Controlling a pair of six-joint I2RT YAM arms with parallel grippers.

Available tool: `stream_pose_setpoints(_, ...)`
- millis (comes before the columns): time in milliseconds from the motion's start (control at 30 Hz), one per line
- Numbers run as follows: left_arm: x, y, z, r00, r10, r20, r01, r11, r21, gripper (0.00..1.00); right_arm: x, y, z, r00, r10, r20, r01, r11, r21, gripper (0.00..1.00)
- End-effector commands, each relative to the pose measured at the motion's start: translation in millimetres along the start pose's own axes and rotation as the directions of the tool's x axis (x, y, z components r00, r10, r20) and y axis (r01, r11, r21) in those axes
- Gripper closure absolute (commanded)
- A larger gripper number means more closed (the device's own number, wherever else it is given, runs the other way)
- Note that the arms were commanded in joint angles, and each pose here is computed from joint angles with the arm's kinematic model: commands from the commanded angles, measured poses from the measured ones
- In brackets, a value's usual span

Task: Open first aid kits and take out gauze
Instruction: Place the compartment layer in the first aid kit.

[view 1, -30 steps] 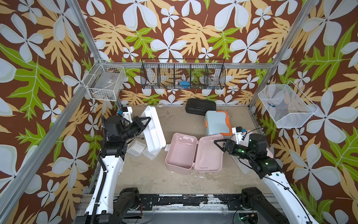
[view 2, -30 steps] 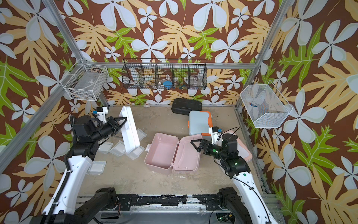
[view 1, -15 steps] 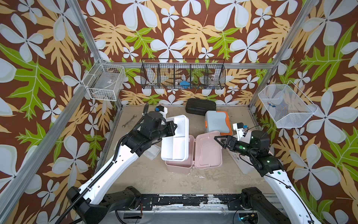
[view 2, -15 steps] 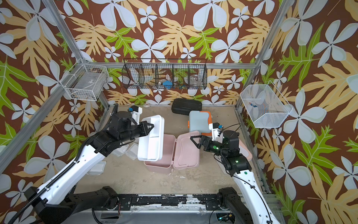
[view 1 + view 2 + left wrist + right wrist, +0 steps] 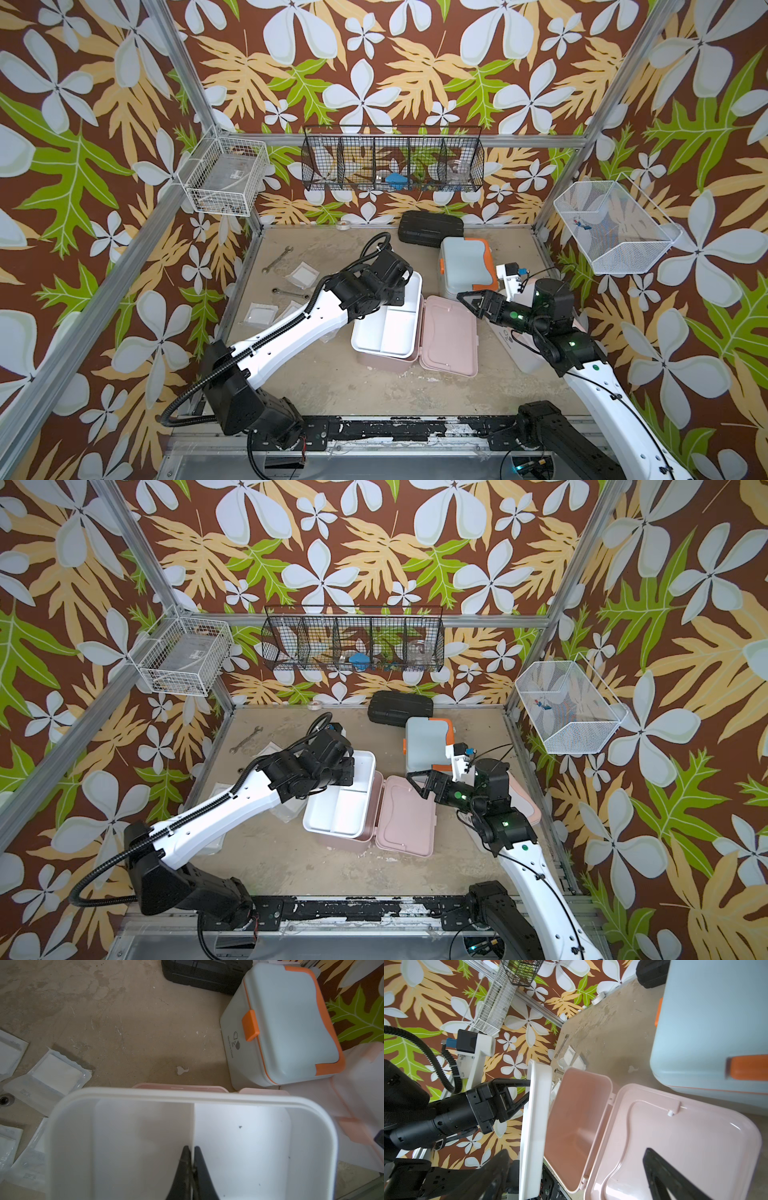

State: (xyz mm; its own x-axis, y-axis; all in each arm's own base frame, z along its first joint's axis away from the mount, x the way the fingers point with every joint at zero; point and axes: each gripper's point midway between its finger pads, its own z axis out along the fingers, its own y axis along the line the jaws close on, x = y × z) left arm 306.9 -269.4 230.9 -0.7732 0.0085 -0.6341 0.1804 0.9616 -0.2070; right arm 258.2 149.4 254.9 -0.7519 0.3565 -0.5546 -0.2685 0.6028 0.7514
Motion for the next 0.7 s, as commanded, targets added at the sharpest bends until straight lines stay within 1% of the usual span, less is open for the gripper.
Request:
stream_pose_setpoints(0,-1,6,11,0.999,0.031,0.009,-0.031,0.997,-0.069,1.00,5,-22,0,1.000,0.001,-0.004,-0.001,0.994,0.108,0.01)
stream_pose_setpoints(67,4,9,21,0.999,0.045,-0.011,-0.046,0.994,-0.098,1.00,10,-28,0,1.000,0.006,-0.018,-0.003,0.992,0.124,0.01)
stream_pose_setpoints(167,13,15,36,0.997,0.063,-0.041,-0.068,0.987,-0.143,1.00,15,-39,-2,1.000,0.010,-0.011,-0.008,0.986,0.168,0.01)
stream_pose_setpoints(300,22,23,45,0.996,0.070,-0.061,-0.081,0.979,-0.185,1.00,17,-50,-6,1.000,-0.003,-0.006,0.005,0.973,0.229,0.01)
stream_pose_setpoints(433,26,22,50,0.995,0.067,-0.073,-0.080,0.980,-0.182,1.00,23,-64,-8,1.000,0.004,-0.024,0.003,0.957,0.291,0.01)
stream_pose_setpoints(667,30,21,61,0.993,0.072,-0.094,-0.089,0.977,-0.193,1.00,48,-89,-1,0.995,0.065,-0.075,-0.037,0.943,0.331,0.01)
